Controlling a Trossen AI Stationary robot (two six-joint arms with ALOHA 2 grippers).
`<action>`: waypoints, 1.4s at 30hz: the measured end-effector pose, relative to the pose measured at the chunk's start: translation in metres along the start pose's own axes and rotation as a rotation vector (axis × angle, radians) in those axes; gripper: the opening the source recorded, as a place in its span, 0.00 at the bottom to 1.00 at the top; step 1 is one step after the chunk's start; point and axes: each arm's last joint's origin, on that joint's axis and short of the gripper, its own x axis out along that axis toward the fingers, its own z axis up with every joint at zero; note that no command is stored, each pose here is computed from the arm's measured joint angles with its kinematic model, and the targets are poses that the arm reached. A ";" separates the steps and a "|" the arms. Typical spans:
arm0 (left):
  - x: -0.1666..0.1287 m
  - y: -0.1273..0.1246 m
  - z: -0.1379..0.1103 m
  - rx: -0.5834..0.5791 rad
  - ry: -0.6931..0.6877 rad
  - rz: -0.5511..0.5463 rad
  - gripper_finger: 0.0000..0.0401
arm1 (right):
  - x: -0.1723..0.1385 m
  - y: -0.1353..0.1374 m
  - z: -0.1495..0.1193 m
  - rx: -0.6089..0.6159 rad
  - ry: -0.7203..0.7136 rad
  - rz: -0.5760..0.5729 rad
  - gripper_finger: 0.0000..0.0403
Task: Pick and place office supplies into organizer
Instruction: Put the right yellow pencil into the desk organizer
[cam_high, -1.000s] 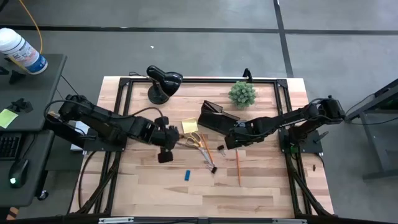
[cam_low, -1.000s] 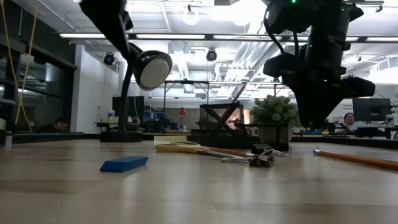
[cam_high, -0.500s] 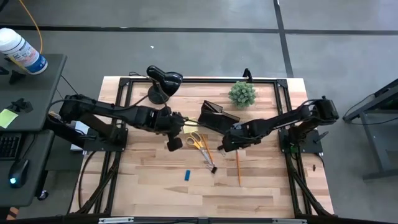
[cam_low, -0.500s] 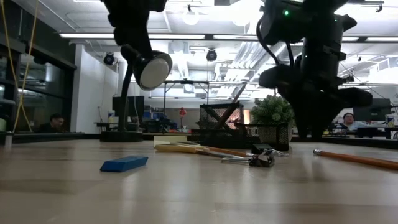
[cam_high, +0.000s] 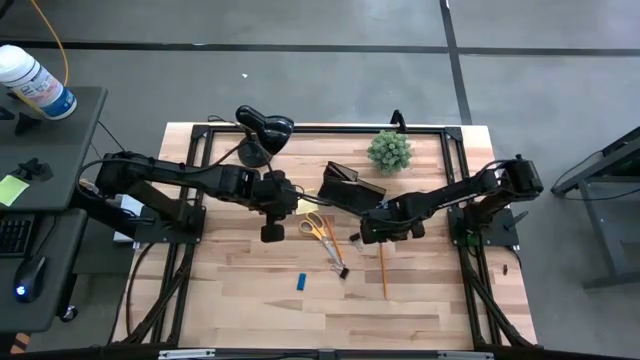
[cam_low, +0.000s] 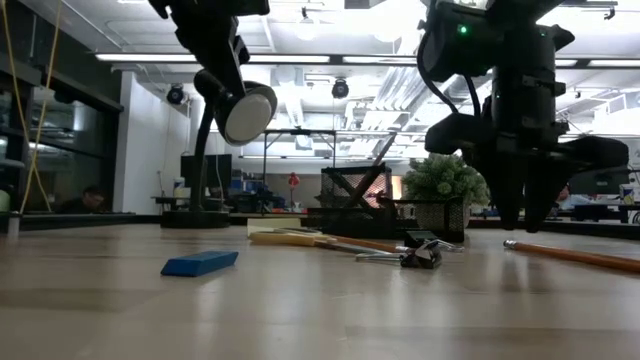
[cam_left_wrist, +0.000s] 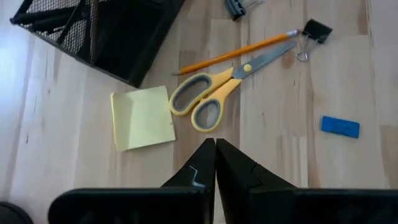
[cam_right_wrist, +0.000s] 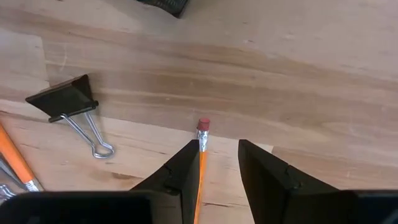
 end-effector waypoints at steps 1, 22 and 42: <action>0.000 0.000 0.000 0.006 0.000 0.000 0.01 | 0.000 0.000 0.000 0.003 0.002 0.002 0.27; 0.000 0.000 0.000 0.048 -0.001 -0.003 0.01 | 0.017 0.023 0.010 0.013 0.008 -0.037 0.27; 0.000 0.000 0.000 0.048 -0.005 0.016 0.01 | 0.024 0.024 0.000 -0.047 0.033 -0.140 0.18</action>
